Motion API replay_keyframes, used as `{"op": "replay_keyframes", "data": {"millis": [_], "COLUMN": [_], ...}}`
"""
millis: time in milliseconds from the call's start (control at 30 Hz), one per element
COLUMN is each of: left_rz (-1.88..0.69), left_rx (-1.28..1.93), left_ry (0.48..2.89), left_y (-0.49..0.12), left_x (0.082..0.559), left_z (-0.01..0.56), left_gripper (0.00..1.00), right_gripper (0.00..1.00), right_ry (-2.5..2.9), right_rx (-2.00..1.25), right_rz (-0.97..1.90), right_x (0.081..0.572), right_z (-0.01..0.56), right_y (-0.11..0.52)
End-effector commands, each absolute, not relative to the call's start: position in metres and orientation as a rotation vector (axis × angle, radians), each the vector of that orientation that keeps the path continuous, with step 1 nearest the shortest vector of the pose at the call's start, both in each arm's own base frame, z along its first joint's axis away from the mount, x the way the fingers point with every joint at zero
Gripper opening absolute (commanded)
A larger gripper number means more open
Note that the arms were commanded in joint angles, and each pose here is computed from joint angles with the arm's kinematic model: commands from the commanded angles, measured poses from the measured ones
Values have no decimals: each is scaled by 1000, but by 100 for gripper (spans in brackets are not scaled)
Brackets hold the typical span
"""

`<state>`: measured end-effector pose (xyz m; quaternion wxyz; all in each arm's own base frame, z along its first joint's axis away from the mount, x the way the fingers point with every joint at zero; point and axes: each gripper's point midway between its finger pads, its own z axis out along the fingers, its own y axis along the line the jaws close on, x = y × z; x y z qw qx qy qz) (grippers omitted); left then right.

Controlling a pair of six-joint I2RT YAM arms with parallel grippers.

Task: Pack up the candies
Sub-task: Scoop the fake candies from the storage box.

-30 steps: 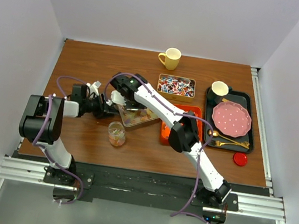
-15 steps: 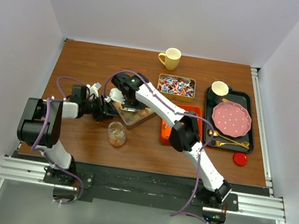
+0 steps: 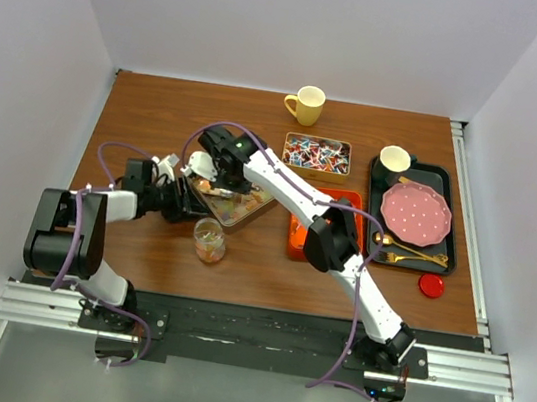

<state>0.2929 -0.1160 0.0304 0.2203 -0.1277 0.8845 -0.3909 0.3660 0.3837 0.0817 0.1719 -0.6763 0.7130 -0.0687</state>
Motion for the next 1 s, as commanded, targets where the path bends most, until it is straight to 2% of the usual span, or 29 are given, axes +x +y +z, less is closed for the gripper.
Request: {"op": "replay_keyframes", "data": {"millis": [0,300,533,733,967], "left_rz": [-1034,-1036,-1016,-1112,-1217], "left_rx": [-322,-234,-101,5,130], "left_ry": [2427,2402,2374,2408,2319], "left_y": [-108,-102,-97,-92,-97], "left_x": [295,305,310,298,299], "left_z": [33,46,67,81,117], "left_gripper": [51,55,58,59,59], "right_gripper": [0,0,0,0,0], "right_ry": [1927,1951,1964,1905,1860], "right_rx": [-1891,-1877,-1760,-1754,-1761], "right_rz": [-111,165,318,296,263], "right_x": [368,355,370,371,365], "right_z": [96,85,94,116,143], "right_y": [409,413,405,397,380]}}
